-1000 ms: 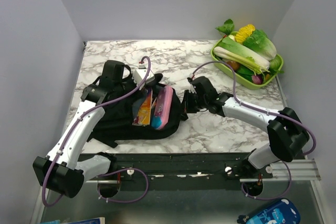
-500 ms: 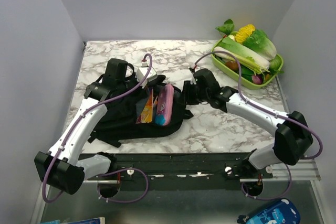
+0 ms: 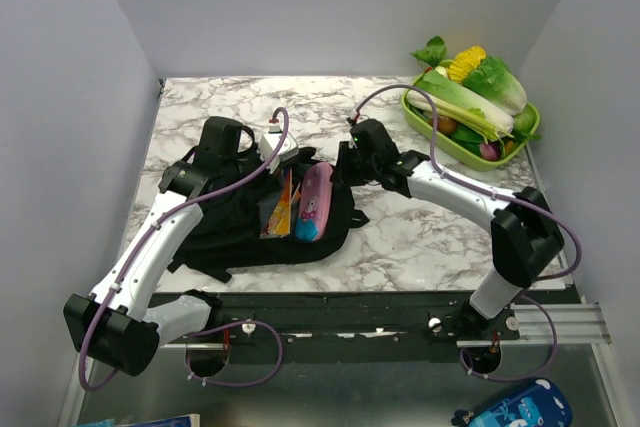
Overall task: Pack the student bag
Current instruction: Adjust the student bag at the center of the board, then adjust the stationery in the student bag.
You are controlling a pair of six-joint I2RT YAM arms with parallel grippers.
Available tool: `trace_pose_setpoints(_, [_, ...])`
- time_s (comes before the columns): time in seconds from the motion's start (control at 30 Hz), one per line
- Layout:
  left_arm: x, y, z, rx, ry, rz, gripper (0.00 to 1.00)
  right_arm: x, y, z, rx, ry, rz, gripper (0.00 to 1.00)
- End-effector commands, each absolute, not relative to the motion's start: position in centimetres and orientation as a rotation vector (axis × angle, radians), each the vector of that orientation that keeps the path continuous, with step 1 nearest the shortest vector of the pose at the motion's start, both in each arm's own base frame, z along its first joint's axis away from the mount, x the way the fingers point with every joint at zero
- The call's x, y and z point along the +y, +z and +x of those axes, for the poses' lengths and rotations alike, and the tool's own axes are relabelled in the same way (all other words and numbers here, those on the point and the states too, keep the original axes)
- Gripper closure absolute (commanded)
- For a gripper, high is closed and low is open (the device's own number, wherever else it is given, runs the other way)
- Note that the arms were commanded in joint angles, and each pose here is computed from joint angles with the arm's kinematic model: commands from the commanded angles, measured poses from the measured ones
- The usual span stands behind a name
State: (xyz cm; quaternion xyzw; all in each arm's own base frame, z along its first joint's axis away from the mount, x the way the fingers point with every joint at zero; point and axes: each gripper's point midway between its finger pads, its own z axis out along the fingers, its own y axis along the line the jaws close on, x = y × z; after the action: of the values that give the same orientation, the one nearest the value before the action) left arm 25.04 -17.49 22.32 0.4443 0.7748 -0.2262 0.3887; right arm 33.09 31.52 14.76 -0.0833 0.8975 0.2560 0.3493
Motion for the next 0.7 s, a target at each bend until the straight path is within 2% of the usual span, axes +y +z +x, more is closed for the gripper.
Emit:
trace_pose_setpoints(0.0, [-18.0, 23.8, 24.8, 1.895, -0.589, 1.145, 0.91, 32.2, 11.4, 32.1, 2.432, 0.677, -0.208, 0.76])
trace_pose_setpoints(0.3, [-18.5, 23.8, 24.9, 1.885, -0.611, 1.160, 0.91, 35.3, 9.0, 27.8, 2.536, 0.784, -0.328, 0.94])
trace_pose_setpoints(0.47, [-19.0, 23.6, 24.4, 1.881, -0.643, 1.185, 0.91, 37.1, 9.1, 25.1, 2.558, 0.897, -0.430, 0.96])
trace_pose_setpoints(0.57, [-19.7, 23.2, 22.8, 1.875, -0.713, 1.243, 0.90, 35.2, 9.9, 25.6, 2.551, 0.784, -0.406, 0.91])
trace_pose_setpoints(0.6, [-19.8, 22.8, 21.8, 1.892, -0.751, 1.270, 0.88, 34.1, 10.3, 26.7, 2.531, 0.718, -0.385, 0.81])
trace_pose_setpoints(0.67, [-20.0, 22.6, 20.5, 1.878, -0.783, 1.337, 0.83, 32.1, 12.2, 27.3, 2.497, 0.667, -0.349, 0.74])
